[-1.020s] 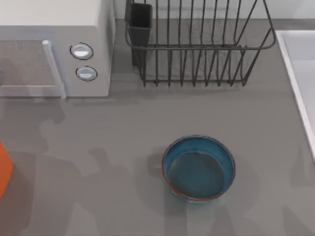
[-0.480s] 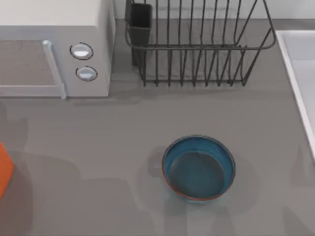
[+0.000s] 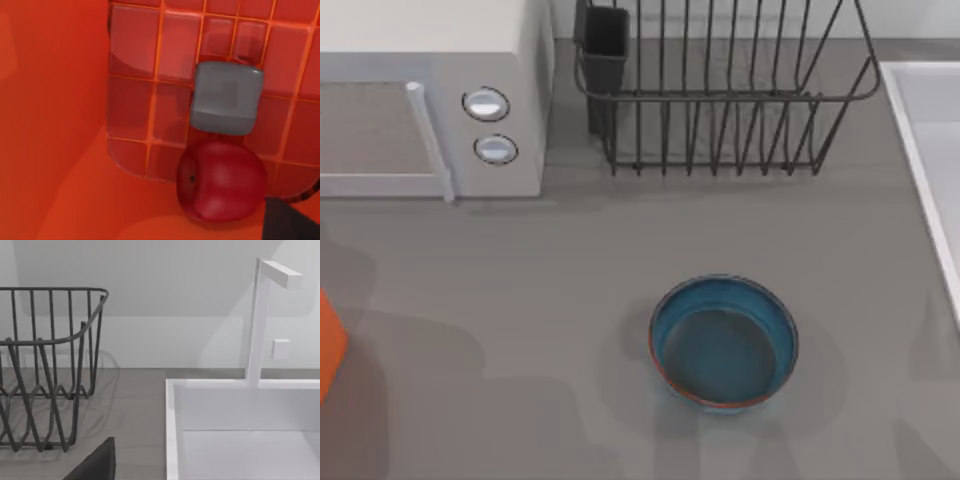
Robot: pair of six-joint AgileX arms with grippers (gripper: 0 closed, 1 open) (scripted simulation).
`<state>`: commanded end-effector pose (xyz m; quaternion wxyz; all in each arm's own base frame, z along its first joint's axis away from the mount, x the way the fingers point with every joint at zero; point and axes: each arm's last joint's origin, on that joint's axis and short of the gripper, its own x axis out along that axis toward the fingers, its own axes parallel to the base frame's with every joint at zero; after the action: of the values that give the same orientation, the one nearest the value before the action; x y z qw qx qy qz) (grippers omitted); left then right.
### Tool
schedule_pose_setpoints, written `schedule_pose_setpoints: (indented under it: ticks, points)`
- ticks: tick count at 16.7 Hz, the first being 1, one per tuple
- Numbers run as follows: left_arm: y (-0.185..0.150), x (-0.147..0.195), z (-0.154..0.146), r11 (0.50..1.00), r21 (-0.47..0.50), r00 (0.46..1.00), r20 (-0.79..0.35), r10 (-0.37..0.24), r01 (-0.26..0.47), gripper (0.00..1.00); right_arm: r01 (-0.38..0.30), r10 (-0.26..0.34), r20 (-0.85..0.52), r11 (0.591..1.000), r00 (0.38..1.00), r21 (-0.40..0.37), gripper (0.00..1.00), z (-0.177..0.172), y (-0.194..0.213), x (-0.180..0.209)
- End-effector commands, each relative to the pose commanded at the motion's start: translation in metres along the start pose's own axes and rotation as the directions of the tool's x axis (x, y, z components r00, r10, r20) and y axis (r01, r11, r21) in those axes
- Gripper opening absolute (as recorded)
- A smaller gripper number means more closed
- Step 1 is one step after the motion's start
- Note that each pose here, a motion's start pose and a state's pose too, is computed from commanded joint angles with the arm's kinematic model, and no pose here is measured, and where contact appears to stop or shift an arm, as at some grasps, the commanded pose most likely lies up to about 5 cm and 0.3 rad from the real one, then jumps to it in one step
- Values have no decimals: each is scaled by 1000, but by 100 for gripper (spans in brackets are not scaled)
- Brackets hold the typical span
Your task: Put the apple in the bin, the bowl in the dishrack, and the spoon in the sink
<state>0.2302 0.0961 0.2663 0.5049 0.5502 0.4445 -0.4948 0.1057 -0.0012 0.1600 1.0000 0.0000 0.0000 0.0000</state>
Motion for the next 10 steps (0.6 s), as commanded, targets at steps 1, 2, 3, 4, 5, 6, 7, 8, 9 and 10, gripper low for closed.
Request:
schedule_pose_setpoints:
  ticks: [1, 2, 3, 4, 5, 6, 7, 8, 9, 10]
  points:
    - [0, 0, 0, 1000, 0, 1000, 0, 0, 0, 0, 0, 0, 0, 1000, 1000, 0, 100, 0, 0, 0]
    - [0, 0, 0, 1000, 0, 1000, 0, 0, 0, 0, 0, 0, 0, 1000, 1000, 0, 100, 0, 0, 0]
    - [2, 0, 1, 1000, 4, 1000, 3, 3, -3, 0, 0, 0, 0, 1000, 1000, 0, 100, 0, 0, 0]
    - [2, 1, 1, 1000, 5, 1000, 3, 1, -1, 0, 0, 0, 0, 1000, 1000, 0, 100, 0, 0, 0]
    - [2, 5, 1, 1000, 6, 1000, 3, -3, 3, 0, 0, 0, 0, 1000, 1000, 0, 100, 0, 0, 0]
    - [2, 12, 0, 1000, 4, 1000, 4, -5, 5, 0, 0, 0, 0, 1000, 1000, 0, 100, 0, 0, 0]
    - [2, 20, 0, 1000, 2, 1000, 4, -5, 5, 0, 0, 0, 0, 1000, 1000, 0, 100, 0, 0, 0]
    - [3, 29, -1, 1000, 0, 1000, 1, 0, 0, 0, 0, 0, 0, 1000, 1000, 0, 100, 0, 0, 0]
    - [3, 39, -2, 1000, 1, 1000, -4, 9, -9, 0, 0, 0, 0, 1000, 1000, 0, 100, 0, 0, 0]
    - [4, 48, -2, 1000, 2, 1000, -6, 15, -15, 0, 0, 0, 0, 1000, 1000, 0, 100, 0, 0, 0]
